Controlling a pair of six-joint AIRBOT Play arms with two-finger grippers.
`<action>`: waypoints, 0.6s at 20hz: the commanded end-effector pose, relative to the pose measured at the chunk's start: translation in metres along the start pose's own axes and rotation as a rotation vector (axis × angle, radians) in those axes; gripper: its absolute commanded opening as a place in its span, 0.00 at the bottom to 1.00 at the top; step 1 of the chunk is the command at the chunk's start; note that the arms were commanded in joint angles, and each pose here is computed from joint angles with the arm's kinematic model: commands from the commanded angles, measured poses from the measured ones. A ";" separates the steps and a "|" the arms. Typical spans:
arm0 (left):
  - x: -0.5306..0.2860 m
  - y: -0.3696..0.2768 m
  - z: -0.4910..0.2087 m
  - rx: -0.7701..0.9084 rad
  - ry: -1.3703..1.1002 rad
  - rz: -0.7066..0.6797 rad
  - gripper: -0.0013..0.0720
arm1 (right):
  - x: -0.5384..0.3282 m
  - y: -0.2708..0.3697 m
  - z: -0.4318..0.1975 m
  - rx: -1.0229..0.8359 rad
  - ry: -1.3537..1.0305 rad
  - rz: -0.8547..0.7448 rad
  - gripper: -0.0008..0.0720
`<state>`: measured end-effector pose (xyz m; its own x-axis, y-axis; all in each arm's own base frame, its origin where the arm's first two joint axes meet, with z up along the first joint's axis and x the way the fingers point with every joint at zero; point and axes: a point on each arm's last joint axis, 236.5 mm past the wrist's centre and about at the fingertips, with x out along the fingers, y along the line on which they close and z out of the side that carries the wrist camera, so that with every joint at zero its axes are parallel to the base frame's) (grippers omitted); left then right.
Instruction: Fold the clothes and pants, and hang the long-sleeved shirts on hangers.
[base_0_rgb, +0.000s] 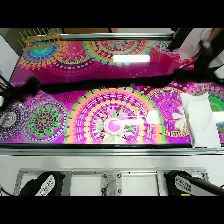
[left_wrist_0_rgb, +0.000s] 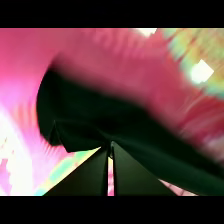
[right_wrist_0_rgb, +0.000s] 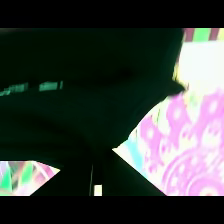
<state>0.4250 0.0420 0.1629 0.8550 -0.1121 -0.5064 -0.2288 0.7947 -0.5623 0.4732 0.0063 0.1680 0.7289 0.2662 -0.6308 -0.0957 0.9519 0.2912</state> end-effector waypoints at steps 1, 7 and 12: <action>-0.140 -0.096 0.101 0.156 -0.373 -0.150 0.03 | -0.146 0.060 0.092 -0.165 -0.368 -0.013 0.03; -0.348 -0.176 0.112 0.327 -0.796 -0.247 0.03 | -0.322 0.133 0.091 -0.304 -0.718 -0.018 0.03; -0.402 -0.179 0.091 0.370 -0.931 -0.172 0.03 | -0.375 0.156 0.072 -0.296 -0.815 0.005 0.03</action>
<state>0.1975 0.0091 0.5151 0.9461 0.0991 0.3085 -0.0019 0.9538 -0.3005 0.2672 0.0372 0.4851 0.9813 0.1852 0.0516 -0.1855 0.9826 0.0021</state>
